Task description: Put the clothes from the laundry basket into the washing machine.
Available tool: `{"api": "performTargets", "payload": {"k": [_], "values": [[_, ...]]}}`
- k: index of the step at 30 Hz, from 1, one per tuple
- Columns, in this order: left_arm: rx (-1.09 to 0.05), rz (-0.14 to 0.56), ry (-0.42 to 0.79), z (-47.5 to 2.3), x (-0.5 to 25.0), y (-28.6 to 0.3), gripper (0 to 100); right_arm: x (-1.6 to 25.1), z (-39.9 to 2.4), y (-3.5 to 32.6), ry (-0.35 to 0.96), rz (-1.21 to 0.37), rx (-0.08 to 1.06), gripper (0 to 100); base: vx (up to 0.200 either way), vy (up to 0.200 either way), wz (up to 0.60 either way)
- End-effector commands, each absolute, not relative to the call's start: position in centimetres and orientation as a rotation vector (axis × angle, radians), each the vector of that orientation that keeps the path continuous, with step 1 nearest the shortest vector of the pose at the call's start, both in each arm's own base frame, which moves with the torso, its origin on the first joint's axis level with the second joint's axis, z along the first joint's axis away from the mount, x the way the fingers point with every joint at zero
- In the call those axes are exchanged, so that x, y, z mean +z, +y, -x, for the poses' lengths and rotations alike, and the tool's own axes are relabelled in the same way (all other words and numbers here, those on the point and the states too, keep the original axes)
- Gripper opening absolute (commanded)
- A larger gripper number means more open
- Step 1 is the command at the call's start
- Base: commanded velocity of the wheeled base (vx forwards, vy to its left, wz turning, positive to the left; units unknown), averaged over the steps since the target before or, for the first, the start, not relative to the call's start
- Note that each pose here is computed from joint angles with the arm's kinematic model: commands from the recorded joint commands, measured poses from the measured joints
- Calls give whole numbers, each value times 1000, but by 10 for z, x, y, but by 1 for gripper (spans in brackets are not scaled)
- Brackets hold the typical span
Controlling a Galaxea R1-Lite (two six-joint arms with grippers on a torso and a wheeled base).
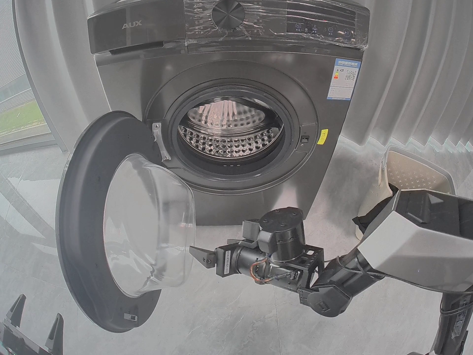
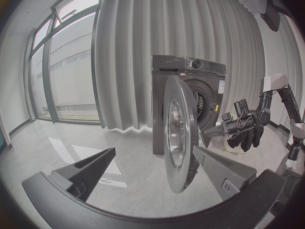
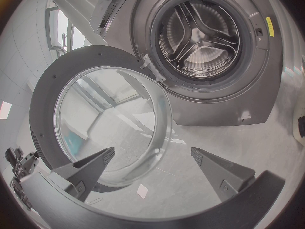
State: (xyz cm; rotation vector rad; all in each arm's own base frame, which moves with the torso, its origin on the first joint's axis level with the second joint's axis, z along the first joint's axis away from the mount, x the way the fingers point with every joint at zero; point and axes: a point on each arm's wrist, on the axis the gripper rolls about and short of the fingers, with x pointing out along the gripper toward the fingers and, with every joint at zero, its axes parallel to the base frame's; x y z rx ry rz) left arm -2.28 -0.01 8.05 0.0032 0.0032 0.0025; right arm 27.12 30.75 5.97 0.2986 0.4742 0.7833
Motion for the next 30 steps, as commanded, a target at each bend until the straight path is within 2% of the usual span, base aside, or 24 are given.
{"api": "performTargets", "payload": {"k": [1,7,15,22,26,30], "values": [[3,-3,3,23,75,0,100,54,-272,332,475,-311,819,100,0,0,0],[3,-3,3,23,75,0,100,38,-267,353,488,-300,851,100,0,0,0],[3,-3,3,23,75,0,100,43,-267,361,455,-318,857,100,0,0,0],[3,-3,3,23,75,0,100,80,-256,336,422,-351,848,100,0,0,0],[3,-3,2,23,76,0,100,108,-239,306,401,-348,832,100,0,0,0],[5,-2,3,23,75,0,100,122,-227,282,389,-335,821,100,0,0,0]]}}
